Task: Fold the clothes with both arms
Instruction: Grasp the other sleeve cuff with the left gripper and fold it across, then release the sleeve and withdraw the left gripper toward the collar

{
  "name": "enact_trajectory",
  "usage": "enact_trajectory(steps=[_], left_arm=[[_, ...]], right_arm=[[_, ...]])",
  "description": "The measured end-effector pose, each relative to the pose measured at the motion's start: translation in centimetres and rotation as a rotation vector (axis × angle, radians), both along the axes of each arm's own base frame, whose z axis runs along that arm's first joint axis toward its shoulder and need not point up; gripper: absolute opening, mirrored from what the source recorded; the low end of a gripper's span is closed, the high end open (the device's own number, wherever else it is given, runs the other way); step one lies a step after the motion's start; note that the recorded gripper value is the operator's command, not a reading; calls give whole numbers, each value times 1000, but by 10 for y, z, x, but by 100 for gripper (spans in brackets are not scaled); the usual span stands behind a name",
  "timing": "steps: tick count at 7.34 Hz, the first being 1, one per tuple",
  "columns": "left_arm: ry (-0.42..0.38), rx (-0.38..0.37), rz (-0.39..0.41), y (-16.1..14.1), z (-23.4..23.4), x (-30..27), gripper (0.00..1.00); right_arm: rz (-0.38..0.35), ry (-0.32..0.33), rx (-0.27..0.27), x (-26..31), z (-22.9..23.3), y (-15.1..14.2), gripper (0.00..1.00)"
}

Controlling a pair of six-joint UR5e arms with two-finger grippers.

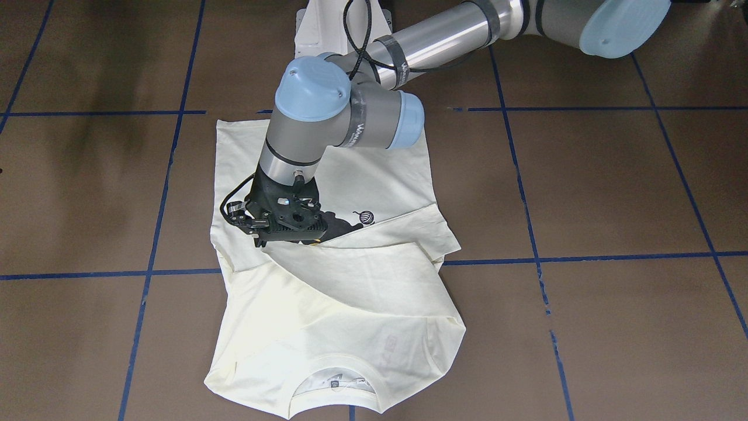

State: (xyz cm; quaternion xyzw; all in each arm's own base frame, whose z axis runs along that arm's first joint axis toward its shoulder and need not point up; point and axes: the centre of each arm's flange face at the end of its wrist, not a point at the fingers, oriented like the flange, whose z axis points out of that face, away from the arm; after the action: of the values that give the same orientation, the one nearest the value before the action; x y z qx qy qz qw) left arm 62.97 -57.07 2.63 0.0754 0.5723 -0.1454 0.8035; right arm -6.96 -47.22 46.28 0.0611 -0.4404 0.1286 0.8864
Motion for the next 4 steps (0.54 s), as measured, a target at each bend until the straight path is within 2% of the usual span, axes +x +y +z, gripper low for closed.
enact_trajectory(steps=[3,4], left_arm=[[36,38,-33,13,0,35,0],[45,38,-42,14,-7,41,10]], right_arm=[[17,3,-12,10,6,5,100],[19,3,-16,12,8,7,100]])
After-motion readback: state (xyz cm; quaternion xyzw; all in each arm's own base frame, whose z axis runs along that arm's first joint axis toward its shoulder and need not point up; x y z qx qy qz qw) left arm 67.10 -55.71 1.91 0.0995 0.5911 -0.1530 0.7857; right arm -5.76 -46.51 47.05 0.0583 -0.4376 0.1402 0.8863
